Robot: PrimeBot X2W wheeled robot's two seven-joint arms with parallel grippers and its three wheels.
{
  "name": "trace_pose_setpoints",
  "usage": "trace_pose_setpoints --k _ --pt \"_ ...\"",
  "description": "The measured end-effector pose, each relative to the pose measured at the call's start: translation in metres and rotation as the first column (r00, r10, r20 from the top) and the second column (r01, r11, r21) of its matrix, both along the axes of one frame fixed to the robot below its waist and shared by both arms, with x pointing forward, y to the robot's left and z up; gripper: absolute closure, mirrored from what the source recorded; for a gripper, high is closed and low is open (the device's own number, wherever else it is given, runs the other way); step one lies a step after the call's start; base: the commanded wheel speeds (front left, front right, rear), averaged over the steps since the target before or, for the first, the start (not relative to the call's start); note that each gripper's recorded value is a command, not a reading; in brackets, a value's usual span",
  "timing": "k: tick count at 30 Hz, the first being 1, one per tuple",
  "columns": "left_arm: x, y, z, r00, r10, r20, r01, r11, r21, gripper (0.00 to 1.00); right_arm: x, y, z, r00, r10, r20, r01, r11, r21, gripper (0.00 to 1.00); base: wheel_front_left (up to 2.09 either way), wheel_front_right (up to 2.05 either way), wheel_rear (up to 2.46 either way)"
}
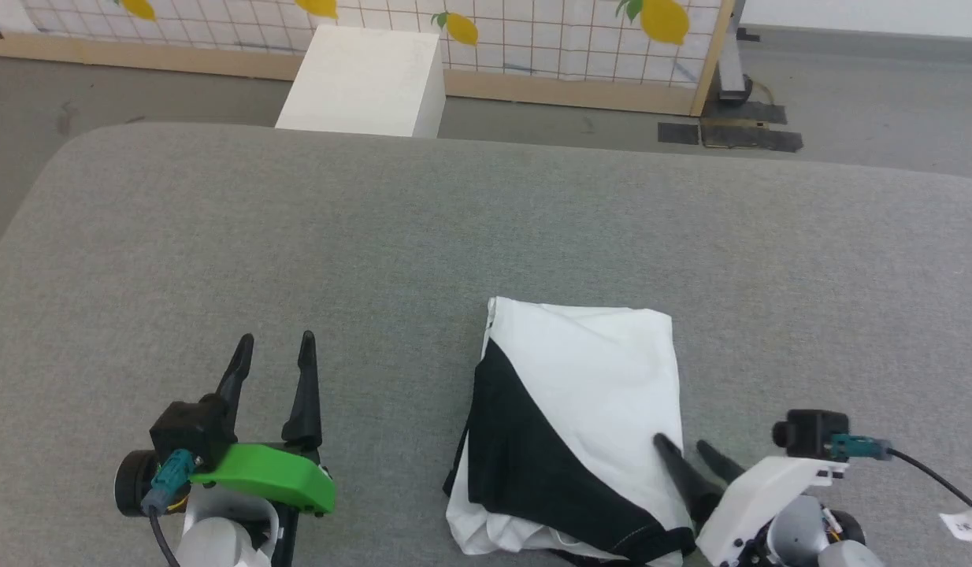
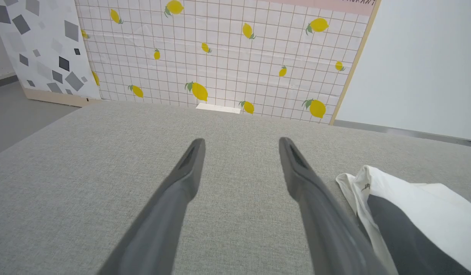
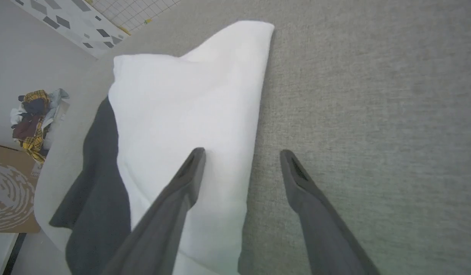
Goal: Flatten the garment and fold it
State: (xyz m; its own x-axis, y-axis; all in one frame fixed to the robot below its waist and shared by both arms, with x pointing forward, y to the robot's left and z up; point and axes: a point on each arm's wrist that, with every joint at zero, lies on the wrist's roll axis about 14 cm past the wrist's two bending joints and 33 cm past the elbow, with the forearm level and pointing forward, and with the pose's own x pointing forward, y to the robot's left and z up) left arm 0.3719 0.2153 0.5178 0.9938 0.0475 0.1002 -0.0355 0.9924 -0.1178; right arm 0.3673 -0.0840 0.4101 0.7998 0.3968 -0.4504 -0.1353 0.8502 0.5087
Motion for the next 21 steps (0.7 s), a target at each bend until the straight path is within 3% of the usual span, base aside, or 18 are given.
trace_pose_setpoints --k 8,9,10,11,12,18,21 --pt "-0.005 0.007 -0.005 1.000 0.021 -0.017 -0.021 1.000 0.001 0.00 0.003 0.022 -0.020 0.991 0.082 -0.109 -0.082 0.997 0.005 0.00 0.00 0.00 0.00" --pt "-0.005 0.007 -0.005 1.000 0.022 -0.018 -0.022 1.000 0.001 0.00 0.003 0.024 -0.022 0.989 0.091 -0.118 -0.091 0.996 0.002 0.14 0.00 0.00 0.00" --pt "-0.006 0.008 -0.005 1.000 0.024 -0.017 -0.024 1.000 0.001 0.00 0.003 0.026 -0.022 0.987 0.101 -0.125 -0.102 0.995 -0.001 0.40 0.00 0.00 0.00" --pt "-0.006 0.008 -0.005 1.000 0.025 -0.016 -0.025 1.000 0.001 0.00 0.003 0.027 -0.023 0.986 0.106 -0.129 -0.107 0.994 -0.005 0.82 0.00 0.00 0.00" --pt "-0.006 0.008 -0.004 1.000 0.025 -0.015 -0.025 1.000 0.001 0.00 0.003 0.027 -0.024 0.985 0.113 -0.133 -0.116 0.993 -0.015 1.00 0.00 0.00 0.00" --pt "-0.009 0.008 -0.007 0.999 0.025 -0.022 -0.025 1.000 -0.003 0.00 0.001 0.020 -0.024 0.982 0.147 -0.122 -0.164 0.977 -0.139 1.00 0.00 0.00 0.00" --pt "-0.005 0.002 -0.008 1.000 0.007 -0.022 -0.007 1.000 -0.007 0.00 0.005 0.012 -0.016 0.973 0.208 -0.097 -0.229 0.916 -0.329 1.00 0.00 0.00 0.00"
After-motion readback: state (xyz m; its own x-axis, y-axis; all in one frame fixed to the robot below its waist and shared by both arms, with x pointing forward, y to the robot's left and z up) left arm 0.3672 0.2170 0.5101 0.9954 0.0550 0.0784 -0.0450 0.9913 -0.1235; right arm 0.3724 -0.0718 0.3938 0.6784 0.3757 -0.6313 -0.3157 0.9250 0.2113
